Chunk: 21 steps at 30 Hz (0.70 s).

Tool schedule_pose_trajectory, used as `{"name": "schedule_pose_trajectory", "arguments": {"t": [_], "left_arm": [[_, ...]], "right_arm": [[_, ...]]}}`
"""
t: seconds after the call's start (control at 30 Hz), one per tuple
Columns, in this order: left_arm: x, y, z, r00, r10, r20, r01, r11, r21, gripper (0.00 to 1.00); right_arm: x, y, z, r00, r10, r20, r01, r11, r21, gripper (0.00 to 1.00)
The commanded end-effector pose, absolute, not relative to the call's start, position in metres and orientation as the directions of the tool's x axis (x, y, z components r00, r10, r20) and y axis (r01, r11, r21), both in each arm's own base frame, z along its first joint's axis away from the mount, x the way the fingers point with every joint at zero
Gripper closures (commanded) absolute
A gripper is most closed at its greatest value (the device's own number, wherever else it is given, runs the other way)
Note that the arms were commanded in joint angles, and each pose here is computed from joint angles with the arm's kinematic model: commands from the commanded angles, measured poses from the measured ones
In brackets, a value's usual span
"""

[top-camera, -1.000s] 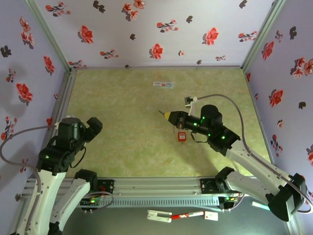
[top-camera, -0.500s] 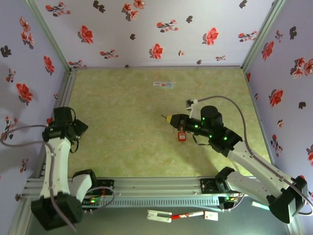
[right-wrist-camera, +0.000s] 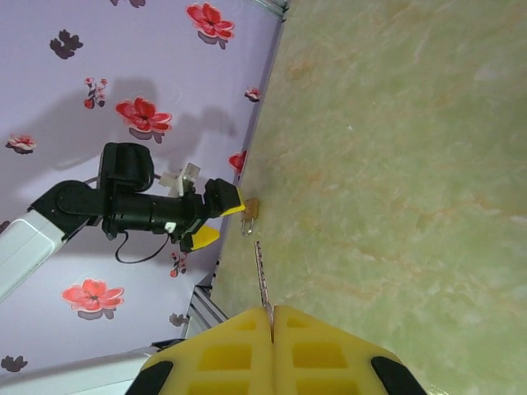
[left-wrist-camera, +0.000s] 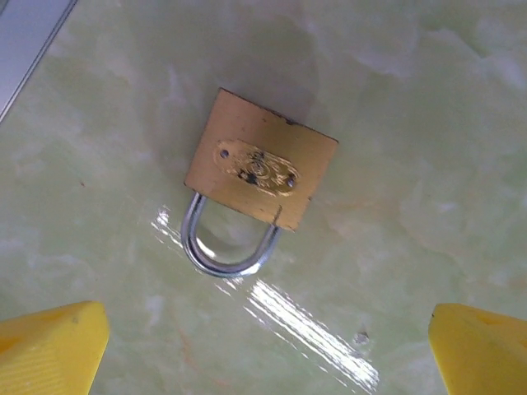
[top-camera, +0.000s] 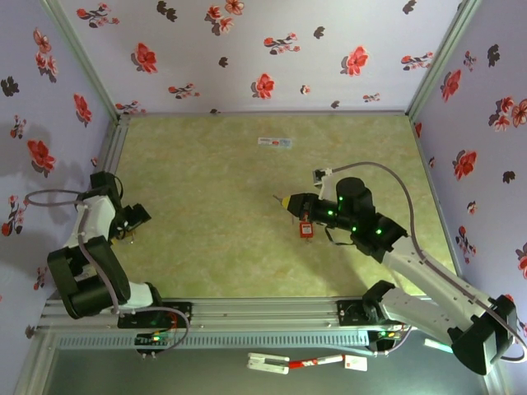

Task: Unlock with the key

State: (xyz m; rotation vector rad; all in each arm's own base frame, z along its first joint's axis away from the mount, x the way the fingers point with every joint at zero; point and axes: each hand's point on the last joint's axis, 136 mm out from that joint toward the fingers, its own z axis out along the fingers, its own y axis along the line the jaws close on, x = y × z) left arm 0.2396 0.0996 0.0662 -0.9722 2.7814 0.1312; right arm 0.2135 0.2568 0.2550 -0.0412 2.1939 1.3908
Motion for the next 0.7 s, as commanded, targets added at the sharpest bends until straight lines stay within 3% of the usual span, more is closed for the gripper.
{"name": "schedule_pose_trajectory", "arguments": {"t": [0.0, 0.23, 0.43, 0.67], "left_arm": [[0.252, 0.109, 0.067, -0.800, -0.560, -0.217, -0.575, 0.818, 0.013, 0.00], [0.264, 0.117, 0.046, -0.821, -0.555, -0.132, -0.559, 0.829, -0.008, 0.02], [0.272, 0.117, 0.032, -0.834, -0.544, -0.091, -0.541, 0.839, -0.050, 0.13], [0.272, 0.118, 0.015, -0.849, -0.527, -0.042, -0.525, 0.850, -0.050, 0.17]], "right_arm": [[0.214, 0.257, 0.265, -0.849, 0.253, -0.464, -0.318, 0.456, 0.831, 1.00], [0.216, 0.257, 0.268, -0.851, 0.274, -0.448, -0.303, 0.441, 0.845, 1.00], [0.212, 0.252, 0.267, -0.851, 0.284, -0.441, -0.289, 0.448, 0.846, 1.00], [0.207, 0.243, 0.268, -0.841, 0.303, -0.448, -0.285, 0.456, 0.843, 1.00]]}}
